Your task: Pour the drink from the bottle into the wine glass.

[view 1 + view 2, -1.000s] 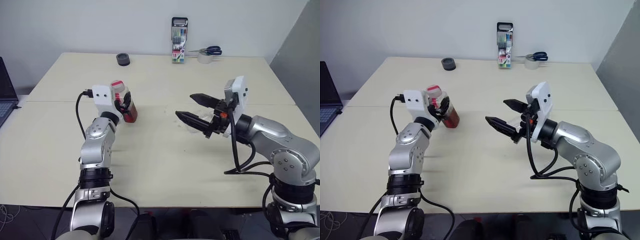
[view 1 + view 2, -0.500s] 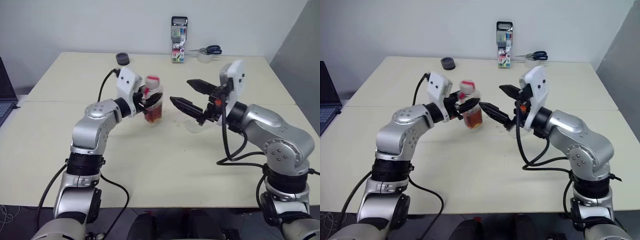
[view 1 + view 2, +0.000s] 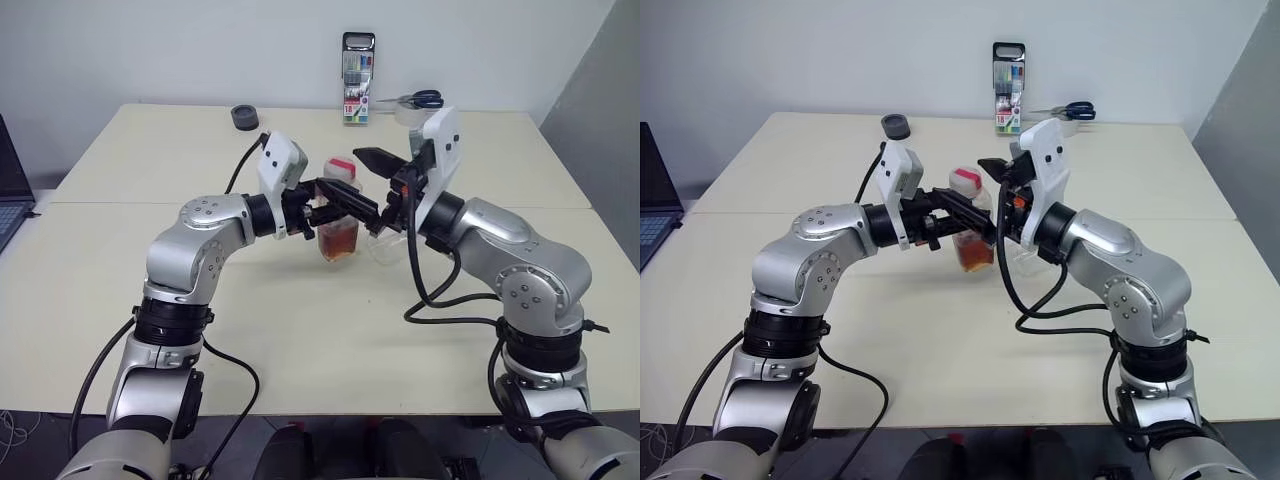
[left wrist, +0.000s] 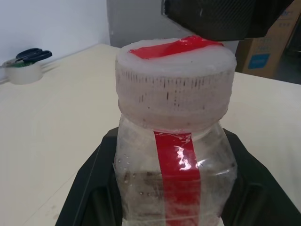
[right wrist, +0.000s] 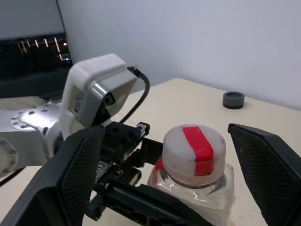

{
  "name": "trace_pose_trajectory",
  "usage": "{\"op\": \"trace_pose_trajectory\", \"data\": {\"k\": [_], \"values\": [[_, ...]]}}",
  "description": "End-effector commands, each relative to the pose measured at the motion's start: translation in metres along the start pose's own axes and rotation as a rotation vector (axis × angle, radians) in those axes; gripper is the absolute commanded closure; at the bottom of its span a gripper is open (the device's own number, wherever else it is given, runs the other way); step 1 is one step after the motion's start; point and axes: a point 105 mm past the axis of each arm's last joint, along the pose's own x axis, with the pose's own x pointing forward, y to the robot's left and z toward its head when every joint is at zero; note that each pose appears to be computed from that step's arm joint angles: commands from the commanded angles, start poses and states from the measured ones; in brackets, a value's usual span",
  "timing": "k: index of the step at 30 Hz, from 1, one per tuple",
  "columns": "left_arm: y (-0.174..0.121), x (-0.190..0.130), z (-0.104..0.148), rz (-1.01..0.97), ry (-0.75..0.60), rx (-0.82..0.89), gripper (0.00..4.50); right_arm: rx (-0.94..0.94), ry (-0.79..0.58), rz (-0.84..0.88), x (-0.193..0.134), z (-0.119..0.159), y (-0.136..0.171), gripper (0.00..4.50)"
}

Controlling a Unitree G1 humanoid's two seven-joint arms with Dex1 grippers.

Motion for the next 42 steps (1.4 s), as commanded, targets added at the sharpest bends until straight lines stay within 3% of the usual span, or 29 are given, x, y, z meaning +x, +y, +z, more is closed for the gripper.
{"op": "trace_pose_trajectory", "data": {"k": [1,7,15,24,27,33,39,42], "values": [[-0.009,0.001,0.023,-0.04,-0.07,0.067,2.43,-0.038,-0.003,-0.029,0.0,-0.003,-0.001,0.0],[-0.012,0.001,0.021,-0.058,-0.063,0.072,2.43,-0.037,-0.023,-0.08,0.004,-0.007,-0.01,0.0],[-0.013,0.0,0.02,-0.063,-0.057,0.07,2.43,-0.015,-0.115,-0.067,0.006,0.015,-0.011,0.0],[-0.017,0.001,0.019,-0.075,-0.057,0.06,2.43,-0.013,-0.09,-0.026,0.007,0.01,-0.005,0.0],[-0.017,0.001,0.02,-0.071,-0.059,0.062,2.43,-0.015,-0.076,-0.013,0.008,0.006,-0.003,0.63],[-0.017,-0.001,0.02,-0.067,-0.059,0.063,2.43,-0.02,-0.078,-0.011,0.008,0.006,-0.003,2.64],[-0.024,-0.003,0.016,-0.099,-0.05,0.058,2.43,-0.031,-0.081,0.004,0.007,0.01,-0.003,2.64],[-0.054,-0.011,0.017,-0.272,-0.051,0.063,2.43,-0.067,-0.044,0.185,-0.002,0.018,0.008,2.64]]}}
